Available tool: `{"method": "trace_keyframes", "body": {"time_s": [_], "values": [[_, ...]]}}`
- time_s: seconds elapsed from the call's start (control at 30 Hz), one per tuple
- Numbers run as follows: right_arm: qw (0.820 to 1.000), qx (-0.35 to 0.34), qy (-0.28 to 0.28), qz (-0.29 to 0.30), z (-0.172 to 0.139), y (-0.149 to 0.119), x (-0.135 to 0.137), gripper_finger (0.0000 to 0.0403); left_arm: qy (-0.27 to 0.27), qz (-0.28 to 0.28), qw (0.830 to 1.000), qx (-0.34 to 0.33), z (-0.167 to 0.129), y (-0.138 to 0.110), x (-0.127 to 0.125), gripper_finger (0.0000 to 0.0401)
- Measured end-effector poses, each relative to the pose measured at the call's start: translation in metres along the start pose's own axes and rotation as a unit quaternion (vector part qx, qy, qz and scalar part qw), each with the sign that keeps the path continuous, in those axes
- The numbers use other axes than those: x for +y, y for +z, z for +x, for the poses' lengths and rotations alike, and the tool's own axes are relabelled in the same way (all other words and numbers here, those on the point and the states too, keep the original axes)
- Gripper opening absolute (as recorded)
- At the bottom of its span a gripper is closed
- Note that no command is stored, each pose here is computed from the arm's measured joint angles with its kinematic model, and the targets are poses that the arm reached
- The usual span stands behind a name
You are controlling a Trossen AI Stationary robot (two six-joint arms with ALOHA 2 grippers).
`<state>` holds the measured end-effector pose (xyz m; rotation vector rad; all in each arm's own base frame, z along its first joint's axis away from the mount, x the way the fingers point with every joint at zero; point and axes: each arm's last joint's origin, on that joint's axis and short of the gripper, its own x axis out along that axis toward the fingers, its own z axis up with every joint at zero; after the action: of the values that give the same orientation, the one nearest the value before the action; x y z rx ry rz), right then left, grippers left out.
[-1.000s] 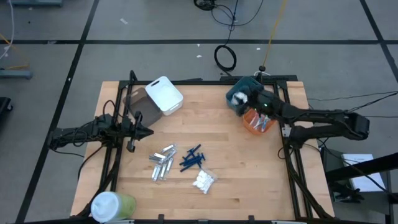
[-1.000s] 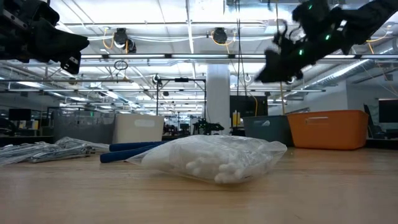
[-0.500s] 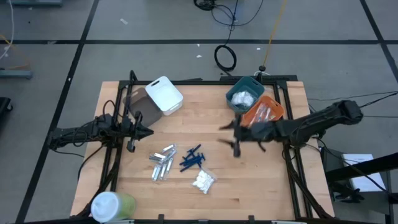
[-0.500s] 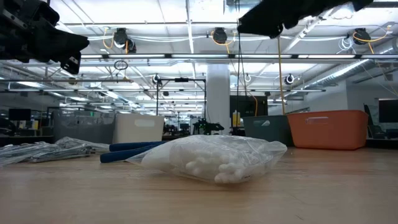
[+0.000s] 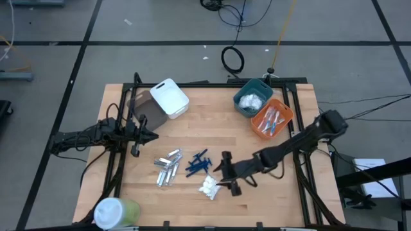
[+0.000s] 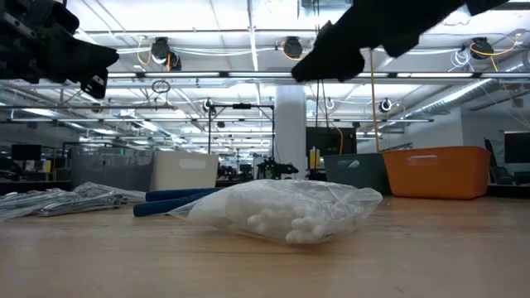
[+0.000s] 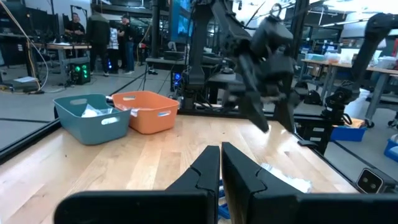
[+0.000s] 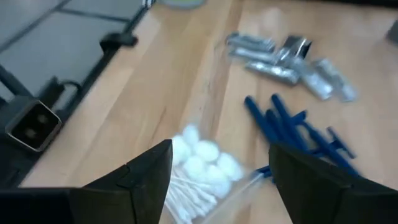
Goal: Pick & Place Travel size toiletries
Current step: Put the cotton pack into the green bin
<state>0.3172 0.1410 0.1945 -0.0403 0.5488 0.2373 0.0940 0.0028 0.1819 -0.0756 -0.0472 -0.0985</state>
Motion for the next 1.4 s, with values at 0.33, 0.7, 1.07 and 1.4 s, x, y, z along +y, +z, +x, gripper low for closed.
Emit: {"method": "trace_keyframes", "body": {"time_s": [0.33,0.7,1.07,1.4], "values": [[0.995,0.082,0.027,0.040,0.042,-0.034,0.008,0.0238,0.000,0.000,1.000,0.000,0.000,0.000,0.000,0.0015],[0.986,0.158,0.010,0.051,0.045,-0.053,0.006,0.0194,0.000,0.000,1.000,0.000,0.000,0.000,0.000,0.0015],[0.986,0.160,0.011,0.040,0.045,-0.054,0.005,0.0074,0.000,0.000,1.000,0.000,0.000,0.000,0.000,0.0015],[0.986,0.162,0.011,0.038,0.021,-0.037,0.004,0.0010,0.000,0.000,1.000,0.000,0.000,0.000,0.000,0.0015]]}}
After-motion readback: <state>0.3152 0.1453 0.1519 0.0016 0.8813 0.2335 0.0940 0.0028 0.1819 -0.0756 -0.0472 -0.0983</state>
